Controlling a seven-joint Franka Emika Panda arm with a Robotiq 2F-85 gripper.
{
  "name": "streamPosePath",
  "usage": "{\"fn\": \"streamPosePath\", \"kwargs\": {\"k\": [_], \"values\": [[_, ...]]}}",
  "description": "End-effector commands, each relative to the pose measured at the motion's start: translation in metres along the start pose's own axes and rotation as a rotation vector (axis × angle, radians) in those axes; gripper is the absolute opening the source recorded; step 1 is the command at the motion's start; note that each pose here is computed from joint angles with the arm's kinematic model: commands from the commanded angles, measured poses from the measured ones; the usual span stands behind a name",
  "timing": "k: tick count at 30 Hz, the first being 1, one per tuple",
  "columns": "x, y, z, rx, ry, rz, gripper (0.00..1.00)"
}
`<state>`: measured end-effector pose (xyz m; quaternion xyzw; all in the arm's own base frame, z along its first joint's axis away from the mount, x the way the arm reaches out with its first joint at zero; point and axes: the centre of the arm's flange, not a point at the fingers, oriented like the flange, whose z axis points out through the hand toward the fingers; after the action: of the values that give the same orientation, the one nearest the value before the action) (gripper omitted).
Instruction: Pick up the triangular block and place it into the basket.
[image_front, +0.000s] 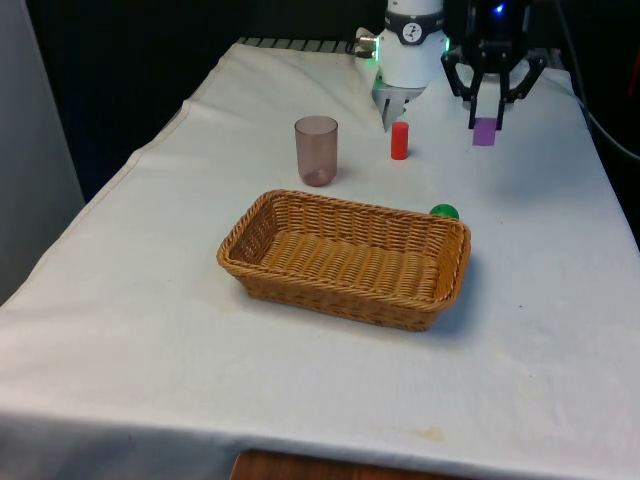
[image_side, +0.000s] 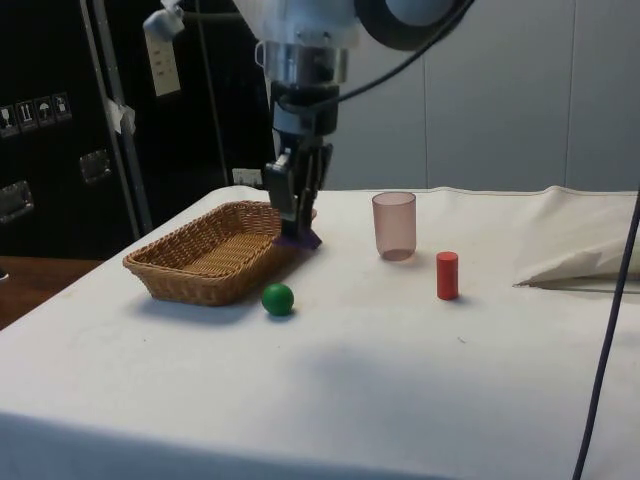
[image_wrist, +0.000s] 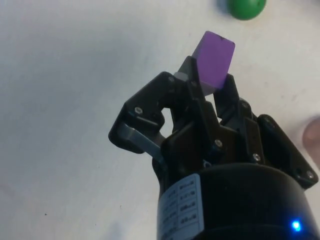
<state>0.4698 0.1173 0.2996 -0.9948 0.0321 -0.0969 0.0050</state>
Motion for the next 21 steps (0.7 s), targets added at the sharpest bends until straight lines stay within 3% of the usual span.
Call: {"fn": "streamPosePath", "kwargs": {"k": [1,12,21], "values": [[0.003,0.001,-0.003,0.001,-0.003,0.006,0.33],[0.023,0.007,-0.013,-0.004,0.015,0.022,0.33],[0.051,0.02,-0.004,-0.008,0.018,0.03,0.33]]}}
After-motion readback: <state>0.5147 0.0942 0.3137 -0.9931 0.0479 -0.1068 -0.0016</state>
